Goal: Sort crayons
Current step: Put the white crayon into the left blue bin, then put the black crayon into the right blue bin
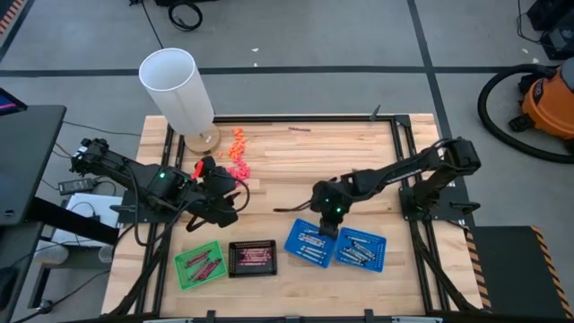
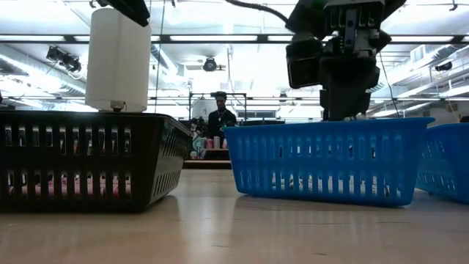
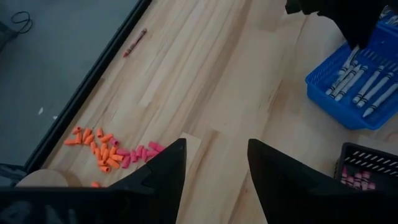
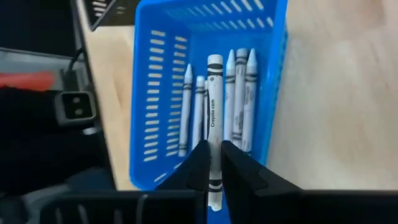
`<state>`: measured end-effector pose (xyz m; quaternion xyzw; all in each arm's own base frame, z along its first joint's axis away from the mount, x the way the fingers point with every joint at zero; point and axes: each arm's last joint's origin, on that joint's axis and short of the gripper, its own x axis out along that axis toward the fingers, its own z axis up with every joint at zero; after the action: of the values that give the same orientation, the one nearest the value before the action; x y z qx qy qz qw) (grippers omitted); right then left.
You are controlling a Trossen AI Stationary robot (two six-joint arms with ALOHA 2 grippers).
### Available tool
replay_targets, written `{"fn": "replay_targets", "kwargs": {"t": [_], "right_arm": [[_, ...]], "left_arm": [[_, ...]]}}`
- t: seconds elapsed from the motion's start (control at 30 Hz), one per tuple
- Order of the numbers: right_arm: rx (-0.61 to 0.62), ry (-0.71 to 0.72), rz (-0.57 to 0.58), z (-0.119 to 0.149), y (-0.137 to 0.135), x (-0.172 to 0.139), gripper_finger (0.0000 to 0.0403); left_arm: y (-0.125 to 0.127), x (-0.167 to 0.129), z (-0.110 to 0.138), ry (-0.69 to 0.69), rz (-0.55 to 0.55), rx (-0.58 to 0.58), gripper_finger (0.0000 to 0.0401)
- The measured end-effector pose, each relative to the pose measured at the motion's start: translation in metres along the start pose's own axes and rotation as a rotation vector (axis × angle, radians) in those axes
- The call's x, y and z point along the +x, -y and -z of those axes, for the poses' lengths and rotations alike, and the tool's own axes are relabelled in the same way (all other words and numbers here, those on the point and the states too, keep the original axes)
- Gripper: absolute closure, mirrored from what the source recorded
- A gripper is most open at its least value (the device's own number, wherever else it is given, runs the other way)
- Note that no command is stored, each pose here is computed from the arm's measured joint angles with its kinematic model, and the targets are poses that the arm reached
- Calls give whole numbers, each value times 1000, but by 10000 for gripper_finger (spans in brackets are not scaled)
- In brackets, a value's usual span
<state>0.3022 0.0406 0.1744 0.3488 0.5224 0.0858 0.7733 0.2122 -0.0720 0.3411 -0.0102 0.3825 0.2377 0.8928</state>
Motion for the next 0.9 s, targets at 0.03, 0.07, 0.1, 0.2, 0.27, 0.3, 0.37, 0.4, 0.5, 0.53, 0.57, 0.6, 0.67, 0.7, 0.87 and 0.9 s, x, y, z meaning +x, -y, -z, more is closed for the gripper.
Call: {"fn": "replay_targets", "kwargs": {"t": [0.03,0.07,0.1,0.2,0.27,0.3,0.37,0.4,0.5,0.53,0.57,0.6,0.67,0.7,0.87,0.9], "right_arm": [[-7,12,16,1,-1,1,366],[-13,20,28,2,-3,1,366],[-17,23,33,2,-4,2,363],[-21,20,35,3,-5,2,343],[-21,21,34,3,-5,2,323],[-21,20,34,3,-5,2,313],[-10,21,32,2,-3,-1,297],[1,24,34,1,-1,-5,291],[28,75,80,-3,6,-23,285],[30,99,110,-5,9,-30,285],[33,120,136,-6,12,-37,286],[32,137,158,-7,16,-43,286],[26,155,200,-9,23,-54,286],[24,158,225,-9,27,-58,286],[28,74,340,-5,52,-71,286],[41,58,359,-4,58,-75,286]], "left_arm": [[0,0,0,0,0,0,219],[0,0,0,0,0,0,219],[0,0,0,0,0,0,219],[0,0,0,0,1,6,219],[0,0,0,2,2,12,219],[0,0,0,3,3,17,219],[0,0,-1,5,4,16,219],[1,0,-1,5,4,16,219],[1,0,-1,8,6,14,219],[1,0,-1,10,8,14,219],[1,0,-1,12,9,14,219],[1,0,-1,12,9,14,219],[1,0,-1,12,9,14,219],[1,0,-1,12,9,14,219],[1,0,-1,12,9,13,219],[1,0,-1,12,9,10,219]]}}
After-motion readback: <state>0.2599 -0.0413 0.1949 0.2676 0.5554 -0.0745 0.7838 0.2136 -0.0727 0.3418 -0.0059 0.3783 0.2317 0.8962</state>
